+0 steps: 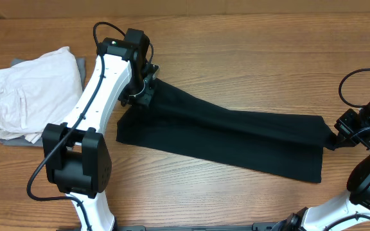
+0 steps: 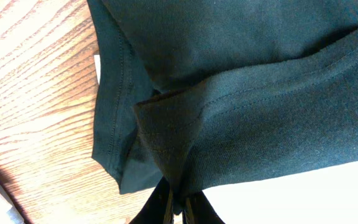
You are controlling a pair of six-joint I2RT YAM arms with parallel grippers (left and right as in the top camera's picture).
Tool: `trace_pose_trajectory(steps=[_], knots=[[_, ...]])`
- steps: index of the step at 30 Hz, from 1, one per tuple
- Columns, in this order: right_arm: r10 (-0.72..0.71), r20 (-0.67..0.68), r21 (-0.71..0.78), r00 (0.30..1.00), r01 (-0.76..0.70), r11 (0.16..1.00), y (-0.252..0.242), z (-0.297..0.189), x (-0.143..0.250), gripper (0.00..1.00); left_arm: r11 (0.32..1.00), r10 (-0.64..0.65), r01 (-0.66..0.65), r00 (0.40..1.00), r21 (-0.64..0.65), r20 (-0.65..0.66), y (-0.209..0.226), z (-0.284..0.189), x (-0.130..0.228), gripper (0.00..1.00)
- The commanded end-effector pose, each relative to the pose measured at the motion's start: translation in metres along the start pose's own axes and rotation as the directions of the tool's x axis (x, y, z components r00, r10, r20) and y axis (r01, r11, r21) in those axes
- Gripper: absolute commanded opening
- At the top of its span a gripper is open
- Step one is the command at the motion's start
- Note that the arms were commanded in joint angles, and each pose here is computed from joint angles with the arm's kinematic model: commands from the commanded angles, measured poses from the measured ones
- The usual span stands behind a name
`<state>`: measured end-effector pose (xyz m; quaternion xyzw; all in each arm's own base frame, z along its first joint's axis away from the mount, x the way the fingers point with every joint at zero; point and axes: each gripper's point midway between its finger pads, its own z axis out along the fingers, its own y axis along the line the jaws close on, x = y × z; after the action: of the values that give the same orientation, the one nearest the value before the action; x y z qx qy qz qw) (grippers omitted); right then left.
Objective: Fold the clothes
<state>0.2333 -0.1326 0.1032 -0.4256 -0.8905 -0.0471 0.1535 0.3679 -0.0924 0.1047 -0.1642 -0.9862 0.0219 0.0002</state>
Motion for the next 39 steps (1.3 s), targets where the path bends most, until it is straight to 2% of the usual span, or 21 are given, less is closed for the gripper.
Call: trace_pose_trajectory(steps=[1, 12, 18, 23, 25, 30, 32, 36, 39], knots=[[-0.023, 0.024, -0.028, 0.999, 0.024, 0.999, 0.003, -0.007, 0.004, 0.04, 1.000, -0.005, 0.006, 1.000, -0.028, 0.019, 0.008, -0.007, 0.001, 0.09], [-0.021, 0.109, -0.123, 0.994, 0.035, 0.992, 0.015, 0.004, 0.002, 0.04, 1.000, -0.006, 0.006, 1.000, -0.019, 0.019, 0.007, -0.007, 0.001, 0.09], [-0.011, 0.090, -0.114, 0.996, 0.021, 0.993, 0.012, 0.019, 0.005, 0.06, 1.000, -0.006, 0.006, 1.000, -0.019, 0.018, 0.007, -0.007, 0.002, 0.09], [0.049, 0.103, -0.094, 0.993, -0.039, 0.995, -0.001, 0.025, -0.002, 0.24, 1.000, -0.006, 0.006, 1.000, -0.020, 0.016, 0.007, -0.007, 0.002, 0.11], [0.070, 0.120, -0.109, 0.990, -0.057, 0.992, -0.004, 0.022, -0.008, 0.33, 1.000, -0.006, 0.006, 1.000, -0.020, 0.014, 0.007, -0.007, 0.003, 0.15], [0.096, 0.130, -0.144, 0.987, -0.077, 0.987, -0.007, 0.020, -0.014, 0.44, 1.000, -0.006, 0.006, 1.000, -0.020, 0.015, 0.007, -0.007, 0.002, 0.28], [0.097, 0.135, -0.173, 0.986, -0.072, 0.982, -0.002, 0.019, -0.017, 0.45, 1.000, -0.006, 0.006, 1.000, -0.020, 0.014, 0.007, -0.007, 0.003, 0.45], [-0.020, 0.169, -0.324, 0.985, 0.074, 0.943, 0.028, 0.010, -0.022, 0.46, 1.000, -0.005, 0.006, 1.000, -0.023, 0.021, 0.007, -0.007, 0.001, 0.54], [-0.043, 0.201, -0.401, 0.979, 0.122, 0.908, 0.044, 0.003, -0.027, 0.47, 0.999, -0.011, 0.013, 0.999, -0.038, 0.048, 0.013, -0.008, -0.006, 0.62]])
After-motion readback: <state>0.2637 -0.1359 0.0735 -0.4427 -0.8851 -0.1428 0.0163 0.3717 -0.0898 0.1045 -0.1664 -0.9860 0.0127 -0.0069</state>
